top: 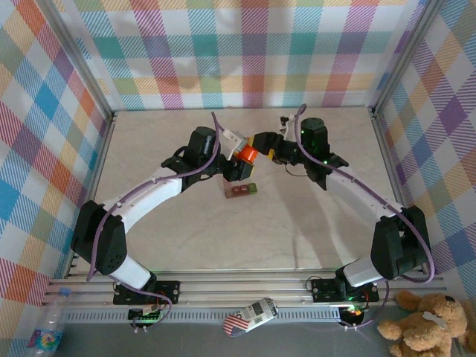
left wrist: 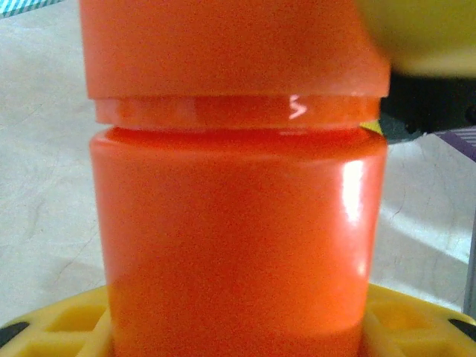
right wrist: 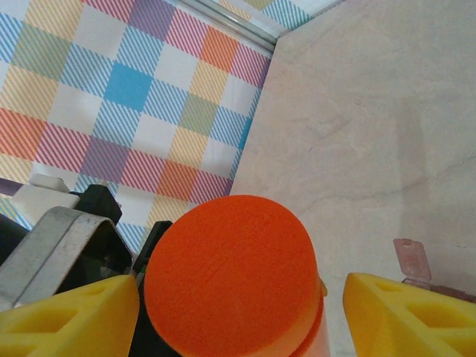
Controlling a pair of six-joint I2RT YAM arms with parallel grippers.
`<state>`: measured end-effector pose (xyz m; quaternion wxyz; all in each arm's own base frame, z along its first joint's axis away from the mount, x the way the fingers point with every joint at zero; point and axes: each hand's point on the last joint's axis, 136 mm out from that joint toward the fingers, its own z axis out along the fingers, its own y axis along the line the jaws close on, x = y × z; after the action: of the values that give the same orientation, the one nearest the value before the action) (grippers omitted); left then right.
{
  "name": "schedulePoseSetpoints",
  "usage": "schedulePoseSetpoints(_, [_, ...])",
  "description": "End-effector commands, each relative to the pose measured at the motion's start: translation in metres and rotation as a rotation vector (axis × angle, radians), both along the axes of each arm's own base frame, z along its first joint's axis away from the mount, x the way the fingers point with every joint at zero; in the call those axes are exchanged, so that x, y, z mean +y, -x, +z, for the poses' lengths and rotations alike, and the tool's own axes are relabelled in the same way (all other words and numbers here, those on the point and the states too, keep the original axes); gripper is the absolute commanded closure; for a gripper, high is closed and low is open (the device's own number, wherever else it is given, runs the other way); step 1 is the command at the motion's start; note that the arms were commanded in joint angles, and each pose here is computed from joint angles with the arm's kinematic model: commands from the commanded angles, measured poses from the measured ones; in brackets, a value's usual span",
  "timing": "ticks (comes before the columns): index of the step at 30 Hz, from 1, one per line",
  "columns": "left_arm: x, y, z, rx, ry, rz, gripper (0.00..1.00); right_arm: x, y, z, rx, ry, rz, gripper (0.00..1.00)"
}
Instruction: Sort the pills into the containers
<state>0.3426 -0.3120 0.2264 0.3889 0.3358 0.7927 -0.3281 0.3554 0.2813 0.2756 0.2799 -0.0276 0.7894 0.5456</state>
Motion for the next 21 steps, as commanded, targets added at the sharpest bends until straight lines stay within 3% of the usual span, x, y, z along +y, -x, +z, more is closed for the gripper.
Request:
schedulePoseSetpoints(1, [-0.010, -0.001, 0.018, -0.036, 0.038, -0.032, 1.00, 0.007, -0.003, 0.008, -0.032, -0.020, 0.008, 0.28])
schedulePoseSetpoints(14, [-0.016, 0.004, 0.019, -0.033, 0.054, -0.060, 1.00, 0.014, -0.018, 0.005, -0.019, -0.033, -0.019, 0.30])
schedulePoseSetpoints(17, [-0.016, 0.005, 0.019, -0.034, 0.055, -0.064, 1.00, 0.016, -0.020, 0.003, -0.016, -0.043, -0.017, 0.40])
schedulePoseSetpoints(21, [-0.013, 0.001, 0.019, -0.047, 0.046, -0.036, 1.00, 0.018, -0.020, 0.000, -0.009, -0.060, -0.008, 0.62])
